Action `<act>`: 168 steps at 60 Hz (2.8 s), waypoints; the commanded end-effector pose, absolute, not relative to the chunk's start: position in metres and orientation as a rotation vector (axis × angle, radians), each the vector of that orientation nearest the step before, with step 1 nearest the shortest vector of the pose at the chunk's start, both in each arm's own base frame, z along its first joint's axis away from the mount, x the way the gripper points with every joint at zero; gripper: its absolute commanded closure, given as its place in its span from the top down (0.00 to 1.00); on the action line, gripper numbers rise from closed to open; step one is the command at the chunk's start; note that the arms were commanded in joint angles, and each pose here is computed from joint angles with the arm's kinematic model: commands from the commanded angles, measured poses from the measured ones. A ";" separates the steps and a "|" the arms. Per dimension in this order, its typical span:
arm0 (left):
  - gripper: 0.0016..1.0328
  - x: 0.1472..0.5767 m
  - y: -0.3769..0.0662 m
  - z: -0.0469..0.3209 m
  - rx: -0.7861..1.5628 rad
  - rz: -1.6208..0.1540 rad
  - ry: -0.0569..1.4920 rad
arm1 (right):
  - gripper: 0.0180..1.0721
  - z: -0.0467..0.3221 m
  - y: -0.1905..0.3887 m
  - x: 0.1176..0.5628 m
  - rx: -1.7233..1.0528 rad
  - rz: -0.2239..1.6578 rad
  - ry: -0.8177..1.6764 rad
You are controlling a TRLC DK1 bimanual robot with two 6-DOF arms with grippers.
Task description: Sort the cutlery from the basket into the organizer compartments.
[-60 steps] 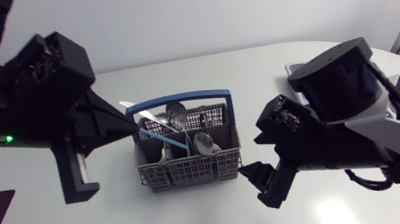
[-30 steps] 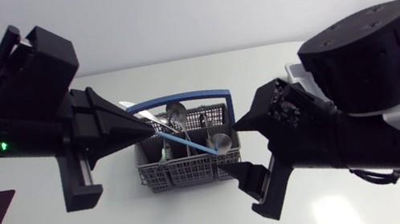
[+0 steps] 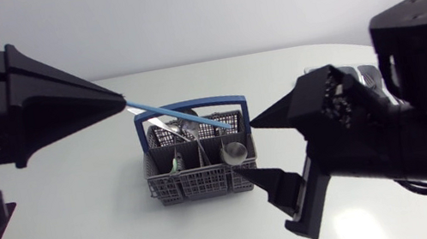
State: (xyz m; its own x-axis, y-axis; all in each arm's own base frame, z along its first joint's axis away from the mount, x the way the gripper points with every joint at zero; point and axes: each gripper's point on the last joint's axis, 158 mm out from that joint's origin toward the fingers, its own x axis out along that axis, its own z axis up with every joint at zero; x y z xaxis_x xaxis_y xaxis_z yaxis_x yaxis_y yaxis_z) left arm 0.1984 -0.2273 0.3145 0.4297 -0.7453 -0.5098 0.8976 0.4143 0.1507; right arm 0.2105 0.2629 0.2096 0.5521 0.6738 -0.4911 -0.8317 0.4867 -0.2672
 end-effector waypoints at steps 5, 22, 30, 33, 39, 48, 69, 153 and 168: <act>0.03 0.191 -0.245 0.305 0.397 -1.118 0.437 | 0.83 0.225 0.254 0.203 -0.530 0.934 0.290; 0.03 0.189 -0.272 0.258 0.354 -1.227 0.548 | 0.83 0.214 0.253 0.199 -0.538 0.950 0.290; 0.03 0.192 -0.279 0.246 0.318 -1.257 0.589 | 0.82 0.202 0.257 0.198 -0.543 0.965 0.300; 0.03 0.194 -0.280 0.246 0.293 -1.272 0.595 | 0.78 0.196 0.259 0.197 -0.546 0.971 0.305; 0.03 0.197 -0.282 0.244 0.267 -1.289 0.612 | 0.73 0.190 0.262 0.196 -0.549 0.979 0.311; 0.03 0.198 -0.286 0.240 0.256 -1.298 0.632 | 0.59 0.191 0.266 0.196 -0.545 0.985 0.305; 0.03 0.198 -0.288 0.243 0.231 -1.314 0.637 | 0.24 0.180 0.271 0.197 -0.540 0.997 0.318; 0.88 0.271 -0.180 0.240 0.351 -0.822 0.574 | 0.05 0.157 0.066 0.318 -0.289 0.302 0.558; 0.88 0.273 -0.178 0.208 0.378 -0.791 0.664 | 0.05 0.108 0.011 0.362 -0.173 0.116 0.725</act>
